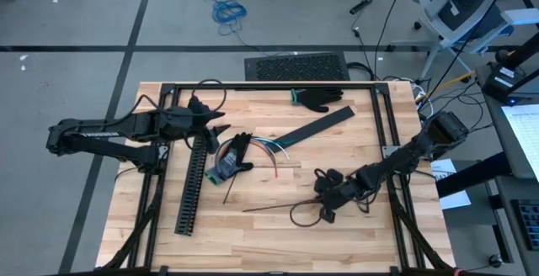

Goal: Ziptie cables
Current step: Wrap the cable wires with the black zip tie

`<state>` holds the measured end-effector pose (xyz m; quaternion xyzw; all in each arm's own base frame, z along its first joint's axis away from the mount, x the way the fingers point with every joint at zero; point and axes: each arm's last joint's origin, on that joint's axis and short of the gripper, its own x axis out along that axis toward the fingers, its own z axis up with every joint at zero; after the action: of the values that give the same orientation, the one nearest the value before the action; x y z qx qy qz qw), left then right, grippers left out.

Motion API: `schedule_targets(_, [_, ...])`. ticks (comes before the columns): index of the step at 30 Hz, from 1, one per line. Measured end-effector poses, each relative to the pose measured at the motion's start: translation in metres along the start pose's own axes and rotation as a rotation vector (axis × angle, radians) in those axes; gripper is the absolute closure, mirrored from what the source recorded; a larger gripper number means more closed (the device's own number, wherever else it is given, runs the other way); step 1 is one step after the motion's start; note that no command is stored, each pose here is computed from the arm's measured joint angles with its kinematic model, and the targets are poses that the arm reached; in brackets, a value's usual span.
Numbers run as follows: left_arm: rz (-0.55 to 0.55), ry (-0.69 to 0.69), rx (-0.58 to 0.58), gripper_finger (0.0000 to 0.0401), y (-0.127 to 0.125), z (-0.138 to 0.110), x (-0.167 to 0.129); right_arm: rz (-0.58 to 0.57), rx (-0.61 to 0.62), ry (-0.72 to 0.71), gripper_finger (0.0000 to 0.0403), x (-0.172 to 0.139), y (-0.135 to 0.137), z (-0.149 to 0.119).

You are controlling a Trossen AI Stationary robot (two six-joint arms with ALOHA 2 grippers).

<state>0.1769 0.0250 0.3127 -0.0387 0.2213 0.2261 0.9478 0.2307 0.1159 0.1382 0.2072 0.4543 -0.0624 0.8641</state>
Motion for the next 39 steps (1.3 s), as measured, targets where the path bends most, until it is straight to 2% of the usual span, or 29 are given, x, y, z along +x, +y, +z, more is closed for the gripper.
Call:
schedule_targets(8, [-0.016,-0.059,-0.022,0.0196,-0.001,0.006,0.000,0.043,0.072,-0.167,0.0402,-0.030,-0.004,0.025])
schedule_targets(11, [-0.017,-0.069,-0.020,0.0196,-0.001,0.007,0.000,0.023,0.066,-0.118,0.0402,-0.037,-0.008,0.023])
schedule_targets(14, [-0.015,-0.057,-0.016,0.0196,-0.001,0.006,0.000,-0.029,0.035,0.028,0.0395,-0.036,-0.016,0.011])
schedule_targets(17, [-0.014,-0.044,-0.012,0.0196,-0.001,0.005,0.000,-0.066,-0.050,0.115,0.0366,-0.032,-0.016,-0.001])
schedule_targets(25, [-0.014,-0.045,-0.012,0.0196,-0.001,0.005,0.000,-0.037,-0.103,0.131,0.0243,-0.016,-0.005,-0.010])
schedule_targets(28, [-0.013,-0.045,-0.013,0.0196,-0.001,0.005,0.000,-0.042,-0.148,0.166,0.0216,-0.009,-0.004,-0.015])
schedule_targets(32, [-0.012,-0.045,-0.013,0.0196,-0.001,0.005,0.000,-0.021,-0.159,0.151,0.0212,-0.002,-0.002,-0.015])
schedule_targets(39, [-0.005,-0.044,-0.012,0.0196,-0.001,0.004,0.000,-0.034,-0.186,0.152,0.0243,-0.001,-0.003,-0.015])
